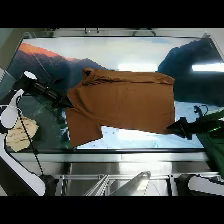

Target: Fold the shirts.

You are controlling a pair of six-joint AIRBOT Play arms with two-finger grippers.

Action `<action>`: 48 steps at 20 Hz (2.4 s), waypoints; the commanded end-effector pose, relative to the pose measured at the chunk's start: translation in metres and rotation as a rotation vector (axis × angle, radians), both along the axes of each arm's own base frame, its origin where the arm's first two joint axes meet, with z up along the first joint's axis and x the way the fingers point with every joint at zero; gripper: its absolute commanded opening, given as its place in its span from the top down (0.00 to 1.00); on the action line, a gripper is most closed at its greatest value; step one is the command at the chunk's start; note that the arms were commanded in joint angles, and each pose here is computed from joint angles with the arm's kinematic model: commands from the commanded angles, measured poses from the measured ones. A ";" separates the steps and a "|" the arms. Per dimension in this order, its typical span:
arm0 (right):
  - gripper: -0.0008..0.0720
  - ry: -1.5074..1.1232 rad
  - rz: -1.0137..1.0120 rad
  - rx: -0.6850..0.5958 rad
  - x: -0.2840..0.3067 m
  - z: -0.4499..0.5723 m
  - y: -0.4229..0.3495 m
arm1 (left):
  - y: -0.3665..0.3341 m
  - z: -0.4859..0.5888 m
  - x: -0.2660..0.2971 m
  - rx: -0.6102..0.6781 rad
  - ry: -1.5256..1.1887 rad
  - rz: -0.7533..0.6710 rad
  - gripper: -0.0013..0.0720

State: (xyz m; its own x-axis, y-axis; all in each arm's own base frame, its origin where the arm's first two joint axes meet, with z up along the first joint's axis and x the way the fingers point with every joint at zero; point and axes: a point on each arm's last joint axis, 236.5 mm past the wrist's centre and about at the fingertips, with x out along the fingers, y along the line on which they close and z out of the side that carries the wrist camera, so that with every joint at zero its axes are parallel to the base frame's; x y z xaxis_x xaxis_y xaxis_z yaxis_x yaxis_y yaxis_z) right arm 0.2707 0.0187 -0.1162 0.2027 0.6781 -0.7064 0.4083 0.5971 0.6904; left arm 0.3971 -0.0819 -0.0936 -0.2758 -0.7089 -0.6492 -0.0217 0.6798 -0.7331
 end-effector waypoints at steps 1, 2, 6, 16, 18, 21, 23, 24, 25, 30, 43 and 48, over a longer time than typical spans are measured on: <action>0.49 -0.068 -0.070 -0.072 0.029 0.001 -0.021 | 0.001 0.001 -0.002 -0.003 0.004 -0.006 0.96; 0.49 -0.077 -0.071 -0.066 0.032 0.004 -0.020 | 0.002 0.001 -0.002 -0.004 0.004 -0.004 0.96; 0.61 -0.060 -0.036 -0.005 0.024 0.012 -0.007 | 0.004 0.002 -0.002 -0.006 0.008 -0.001 0.96; 0.69 -0.001 0.006 0.065 -0.011 0.000 0.018 | 0.004 0.003 -0.004 -0.010 0.016 -0.007 0.96; 0.87 -0.017 0.001 0.059 -0.007 0.000 0.016 | 0.004 0.003 -0.004 -0.012 0.012 -0.010 0.96; 0.96 -0.027 0.026 0.079 -0.009 0.005 0.020 | 0.003 0.005 -0.008 -0.031 -0.002 -0.045 0.96; 0.96 -0.039 0.067 0.124 -0.011 0.018 0.026 | 0.005 0.010 -0.013 -0.053 0.002 -0.066 0.96; 0.96 -0.053 0.087 0.152 -0.009 0.030 0.029 | 0.005 0.015 -0.013 -0.082 0.008 -0.055 0.96; 0.96 -0.087 0.102 0.186 -0.005 0.048 0.032 | 0.002 0.026 -0.012 -0.144 0.007 -0.033 0.96; 0.96 -0.526 0.120 0.227 0.045 0.196 0.040 | -0.015 0.161 -0.012 -0.603 -0.245 0.114 0.96; 0.96 -1.920 -0.159 -0.390 -0.027 0.663 0.032 | -0.002 0.621 -0.196 -0.698 -1.617 0.286 0.95; 0.96 -1.748 -0.021 -0.446 -0.009 0.611 0.039 | 0.041 0.568 -0.138 -0.535 -1.436 0.444 0.95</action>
State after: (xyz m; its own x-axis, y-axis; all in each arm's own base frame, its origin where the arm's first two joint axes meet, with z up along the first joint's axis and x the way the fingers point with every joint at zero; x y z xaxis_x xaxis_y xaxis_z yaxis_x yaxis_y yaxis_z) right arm 0.2547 0.0567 0.5175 0.8044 0.5099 0.3047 -0.5578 0.8248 0.0923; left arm 0.2302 -0.0600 0.5029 0.4988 -0.8293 0.2520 0.8435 0.3975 -0.3613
